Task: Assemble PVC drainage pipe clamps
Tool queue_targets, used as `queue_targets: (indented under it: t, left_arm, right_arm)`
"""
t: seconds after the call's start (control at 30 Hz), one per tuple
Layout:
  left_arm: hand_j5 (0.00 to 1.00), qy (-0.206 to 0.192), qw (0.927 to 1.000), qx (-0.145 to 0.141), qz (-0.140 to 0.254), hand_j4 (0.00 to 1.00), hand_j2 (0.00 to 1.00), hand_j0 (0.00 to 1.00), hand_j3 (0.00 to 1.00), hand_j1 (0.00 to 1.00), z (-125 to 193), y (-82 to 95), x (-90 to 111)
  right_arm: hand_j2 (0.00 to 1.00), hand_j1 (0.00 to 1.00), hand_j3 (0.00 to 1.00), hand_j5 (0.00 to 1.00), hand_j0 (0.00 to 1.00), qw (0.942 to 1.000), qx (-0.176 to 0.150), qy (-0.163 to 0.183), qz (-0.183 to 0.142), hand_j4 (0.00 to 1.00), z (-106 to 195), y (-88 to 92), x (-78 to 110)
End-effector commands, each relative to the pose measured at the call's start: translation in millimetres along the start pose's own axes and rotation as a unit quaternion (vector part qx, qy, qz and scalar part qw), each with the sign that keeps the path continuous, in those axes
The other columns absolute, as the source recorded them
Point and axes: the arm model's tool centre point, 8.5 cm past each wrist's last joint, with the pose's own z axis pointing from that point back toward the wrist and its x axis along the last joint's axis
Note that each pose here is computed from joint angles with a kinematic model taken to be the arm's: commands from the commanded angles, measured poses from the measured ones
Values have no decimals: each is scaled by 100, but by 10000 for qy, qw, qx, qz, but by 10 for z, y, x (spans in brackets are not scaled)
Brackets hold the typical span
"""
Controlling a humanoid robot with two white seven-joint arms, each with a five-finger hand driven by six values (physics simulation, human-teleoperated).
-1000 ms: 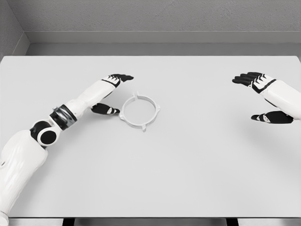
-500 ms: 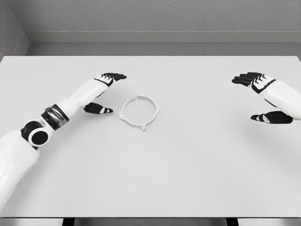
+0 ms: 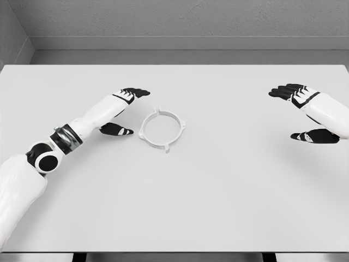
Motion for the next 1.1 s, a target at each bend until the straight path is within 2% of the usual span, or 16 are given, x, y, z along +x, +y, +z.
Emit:
queue_targets:
  t: [0.0,0.13,0.33,1.07]
  left_arm:
    - [100,-1,10000,22,22,100,100,100,100,100,0,8,0]
    - [100,-44,10000,-18,50,100,100,100,100,100,6,-57,42]
    - [100,-36,10000,1,52,100,100,100,100,100,12,-37,32]
    - [100,-158,9998,24,147,100,100,100,100,100,-121,-134,144]
  right_arm:
    - [100,100,100,100,100,10000,-22,-2,-27,100,1,-7,0]
    - [100,100,100,100,100,10000,-22,-2,-27,100,1,-7,0]
    - [100,100,100,100,100,10000,-22,-2,-27,100,1,-7,0]
    - [100,100,100,100,100,10000,-20,4,-31,100,3,-5,-4]
